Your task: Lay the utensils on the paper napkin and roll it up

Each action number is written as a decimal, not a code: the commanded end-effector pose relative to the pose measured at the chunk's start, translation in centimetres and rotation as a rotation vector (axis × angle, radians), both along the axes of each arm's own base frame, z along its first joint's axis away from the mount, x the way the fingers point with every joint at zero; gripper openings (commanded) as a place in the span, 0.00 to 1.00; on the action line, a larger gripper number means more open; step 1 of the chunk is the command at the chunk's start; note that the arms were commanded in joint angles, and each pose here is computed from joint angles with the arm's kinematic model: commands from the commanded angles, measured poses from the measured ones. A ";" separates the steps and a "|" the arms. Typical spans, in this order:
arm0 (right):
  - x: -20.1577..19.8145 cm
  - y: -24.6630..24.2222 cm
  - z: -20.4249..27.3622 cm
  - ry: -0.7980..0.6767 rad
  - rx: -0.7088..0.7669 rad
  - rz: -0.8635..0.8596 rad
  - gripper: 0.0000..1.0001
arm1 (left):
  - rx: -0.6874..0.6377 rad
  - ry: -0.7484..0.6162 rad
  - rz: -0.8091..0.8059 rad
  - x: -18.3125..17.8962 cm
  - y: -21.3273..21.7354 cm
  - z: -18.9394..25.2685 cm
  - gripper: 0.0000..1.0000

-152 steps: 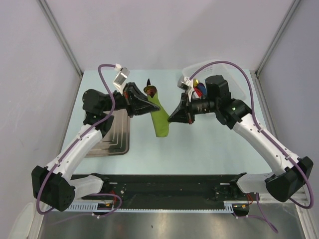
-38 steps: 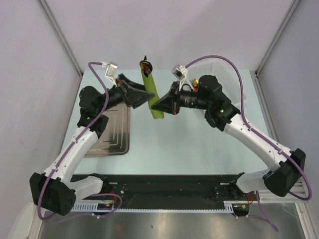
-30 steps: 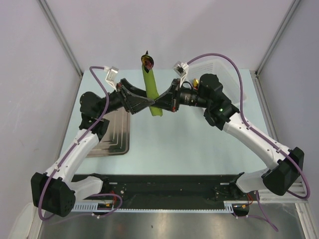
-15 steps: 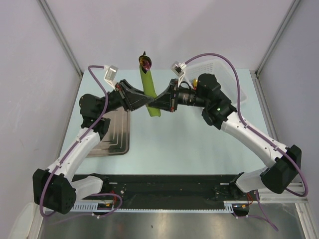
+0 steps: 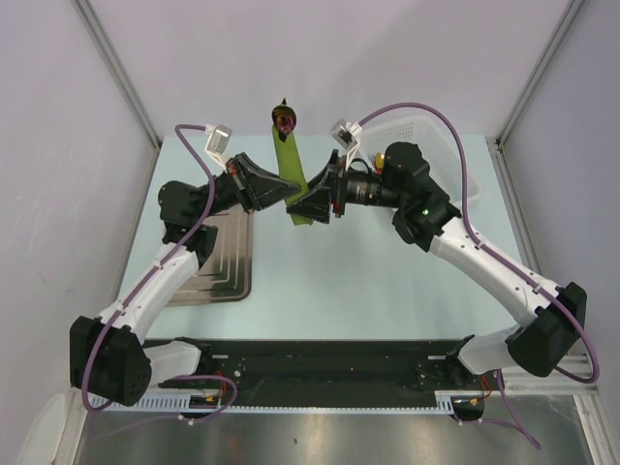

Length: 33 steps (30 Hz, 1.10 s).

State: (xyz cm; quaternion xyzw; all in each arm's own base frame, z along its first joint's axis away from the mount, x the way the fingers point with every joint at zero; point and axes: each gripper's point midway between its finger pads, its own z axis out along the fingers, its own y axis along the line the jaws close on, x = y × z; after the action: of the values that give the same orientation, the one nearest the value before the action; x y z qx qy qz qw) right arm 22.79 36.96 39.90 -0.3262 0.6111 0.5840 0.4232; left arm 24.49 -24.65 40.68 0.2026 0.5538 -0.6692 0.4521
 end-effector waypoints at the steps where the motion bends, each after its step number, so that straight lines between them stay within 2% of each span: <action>1: -0.1 -0.3 1.7 -0.063 0.024 0.006 0.60 | -0.047 -0.121 0.006 -0.6 0.5 3.4 0.00; 6: 0.2 0.0 0.5 -0.050 0.003 0.007 0.61 | -0.058 -0.118 0.013 -0.4 0.5 3.6 0.00; 9: 0.1 0.3 0.0 -0.043 -0.003 0.022 0.56 | -0.066 -0.123 0.016 -0.5 0.5 3.8 0.00; 10: 0.1 0.3 -0.1 -0.042 -0.004 0.027 0.49 | -0.067 -0.121 0.015 -0.4 0.5 3.8 0.00; 12: 0.0 0.4 -0.2 -0.037 -0.007 0.036 0.42 | -0.067 -0.123 0.015 -0.4 0.5 3.8 0.00; 13: -0.1 0.4 -0.2 -0.034 -0.007 0.038 0.32 | -0.068 -0.124 0.015 -0.5 0.6 3.9 0.00; 15: -0.3 0.5 -0.3 -0.033 -0.006 0.052 0.23 | -0.070 -0.123 0.019 -0.4 0.6 3.9 0.00; 17: -0.4 0.4 -0.4 -0.026 -0.007 0.061 0.03 | -0.071 -0.126 0.021 -0.5 0.6 3.9 0.00; 18: -0.5 0.4 -0.5 -0.025 -0.008 0.066 0.00 | -0.072 -0.129 0.023 -0.5 0.6 4.0 0.00; 24: -0.5 0.1 -0.3 -0.015 -0.010 0.062 0.01 | -0.077 -0.143 0.033 -0.3 0.7 4.3 0.00; 25: -0.6 0.1 -0.3 -0.012 -0.012 0.059 0.22 | -0.078 -0.148 0.033 -0.3 0.7 4.5 0.00; 27: -0.4 -0.1 -0.7 -0.006 -0.024 0.037 0.35 | -0.079 -0.146 0.034 -0.2 0.7 4.5 0.00; 30: -0.7 -0.2 -1.2 -0.003 -0.035 0.039 0.34 | -0.082 -0.147 0.036 -0.1 0.7 4.7 0.00; 33: -0.9 0.0 -1.5 -0.002 -0.042 0.042 0.38 | -0.082 -0.148 0.032 -0.1 0.6 4.7 0.00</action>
State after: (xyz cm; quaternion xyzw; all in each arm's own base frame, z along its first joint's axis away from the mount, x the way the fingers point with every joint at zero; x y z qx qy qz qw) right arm 23.06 37.16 38.68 -0.3358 0.6163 0.5822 0.4103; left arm 24.65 -24.74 41.23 0.2129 0.5439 -0.6728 0.4540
